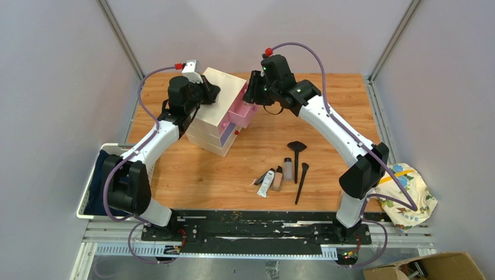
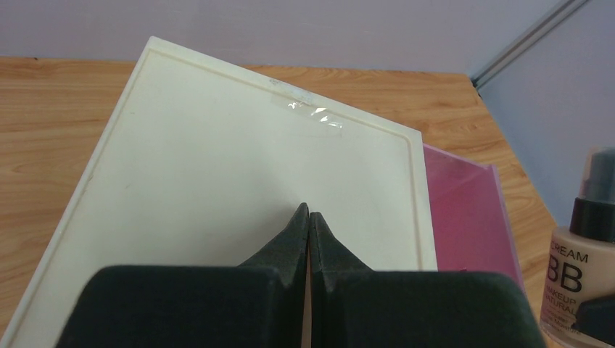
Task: Organize the makeup
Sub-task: Place the makeup in the drawer.
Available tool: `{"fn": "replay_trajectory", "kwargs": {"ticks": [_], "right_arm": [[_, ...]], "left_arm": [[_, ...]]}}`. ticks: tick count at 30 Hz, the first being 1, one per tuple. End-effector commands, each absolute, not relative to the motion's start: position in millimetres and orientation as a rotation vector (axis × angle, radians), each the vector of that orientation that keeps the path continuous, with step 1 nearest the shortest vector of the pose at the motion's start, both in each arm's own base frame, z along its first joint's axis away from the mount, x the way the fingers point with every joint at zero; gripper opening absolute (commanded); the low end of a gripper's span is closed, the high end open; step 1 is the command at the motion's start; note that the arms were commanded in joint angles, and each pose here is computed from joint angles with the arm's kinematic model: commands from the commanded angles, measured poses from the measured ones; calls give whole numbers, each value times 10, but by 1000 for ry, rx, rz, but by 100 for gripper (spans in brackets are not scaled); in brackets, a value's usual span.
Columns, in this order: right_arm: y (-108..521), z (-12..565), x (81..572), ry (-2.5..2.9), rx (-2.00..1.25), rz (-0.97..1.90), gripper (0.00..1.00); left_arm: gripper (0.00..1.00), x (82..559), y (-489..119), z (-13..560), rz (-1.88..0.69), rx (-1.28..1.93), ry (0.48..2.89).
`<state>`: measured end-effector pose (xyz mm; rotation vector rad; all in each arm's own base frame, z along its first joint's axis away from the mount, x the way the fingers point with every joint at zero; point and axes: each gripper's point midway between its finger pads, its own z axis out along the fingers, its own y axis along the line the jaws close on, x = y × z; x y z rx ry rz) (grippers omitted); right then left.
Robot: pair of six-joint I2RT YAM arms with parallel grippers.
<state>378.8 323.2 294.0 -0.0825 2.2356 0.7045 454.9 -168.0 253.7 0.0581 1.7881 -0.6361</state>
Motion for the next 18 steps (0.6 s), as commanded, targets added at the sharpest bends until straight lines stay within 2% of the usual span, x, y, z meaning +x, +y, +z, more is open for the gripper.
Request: {"fn": "replay_trajectory", "kwargs": {"ticks": [1,13,14,16,18], "right_arm": [[3495,3190,3810,2158,-132,786,0],[3524,2815,3871,2258,-92,722,0],[3527,2816,3867,2258,-96,724,7],[3533,2828,3865,2256,-101,731,31],[3538,2851,3865,2250,-105,734,42]], "left_arm": [[0,4251,-1661,1676,-605,58,2097],[0,4223,-1637,1652,-589,62,2115],[0,4222,-1637,1637,-588,61,2119],[0,4217,-1637,1633,-589,61,2121],[0,4217,-1636,1633,-589,60,2121]]}}
